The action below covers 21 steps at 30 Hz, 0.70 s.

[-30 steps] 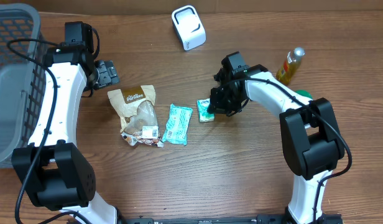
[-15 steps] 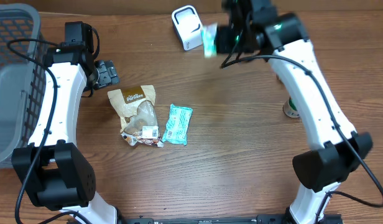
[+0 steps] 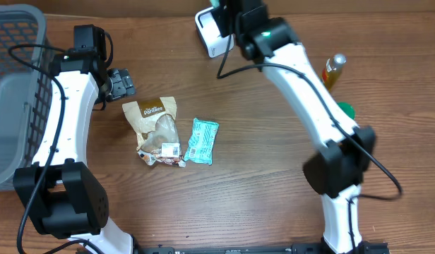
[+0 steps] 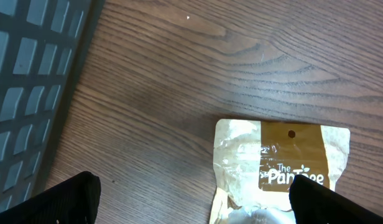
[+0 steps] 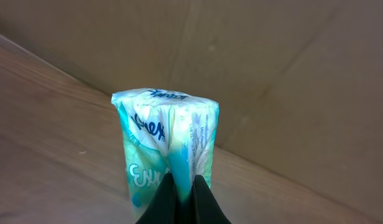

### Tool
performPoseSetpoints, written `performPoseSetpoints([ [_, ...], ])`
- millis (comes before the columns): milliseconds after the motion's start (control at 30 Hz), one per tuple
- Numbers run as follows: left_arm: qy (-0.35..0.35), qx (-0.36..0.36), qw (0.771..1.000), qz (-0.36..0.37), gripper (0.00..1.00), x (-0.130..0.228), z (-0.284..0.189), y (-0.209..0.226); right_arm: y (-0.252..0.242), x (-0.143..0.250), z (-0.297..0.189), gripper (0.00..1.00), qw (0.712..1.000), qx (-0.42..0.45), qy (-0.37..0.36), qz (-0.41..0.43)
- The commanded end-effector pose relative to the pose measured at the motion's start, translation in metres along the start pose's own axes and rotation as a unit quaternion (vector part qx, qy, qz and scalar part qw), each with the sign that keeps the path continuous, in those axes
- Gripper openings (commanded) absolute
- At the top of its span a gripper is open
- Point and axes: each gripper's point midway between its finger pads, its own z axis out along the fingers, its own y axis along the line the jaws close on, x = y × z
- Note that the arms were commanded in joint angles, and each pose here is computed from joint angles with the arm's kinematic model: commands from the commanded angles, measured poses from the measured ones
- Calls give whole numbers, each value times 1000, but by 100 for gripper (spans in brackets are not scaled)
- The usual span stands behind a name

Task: Scan the item barcode
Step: 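Lift the tissue pack and hold it before the white scanner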

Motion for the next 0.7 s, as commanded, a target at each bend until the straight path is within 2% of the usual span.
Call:
performPoseSetpoints([
  [0, -14, -1, 1000, 3, 100, -4, -9, -1, -1, 31, 53, 4, 995, 56, 21, -82],
  [400, -14, -1, 1000, 3, 100, -4, -9, -1, 22, 72, 137, 4, 960, 81, 1, -267],
  [667, -14, -1, 1000, 3, 99, -4, -9, -1, 17, 61, 138, 4, 959, 105, -19, -262],
])
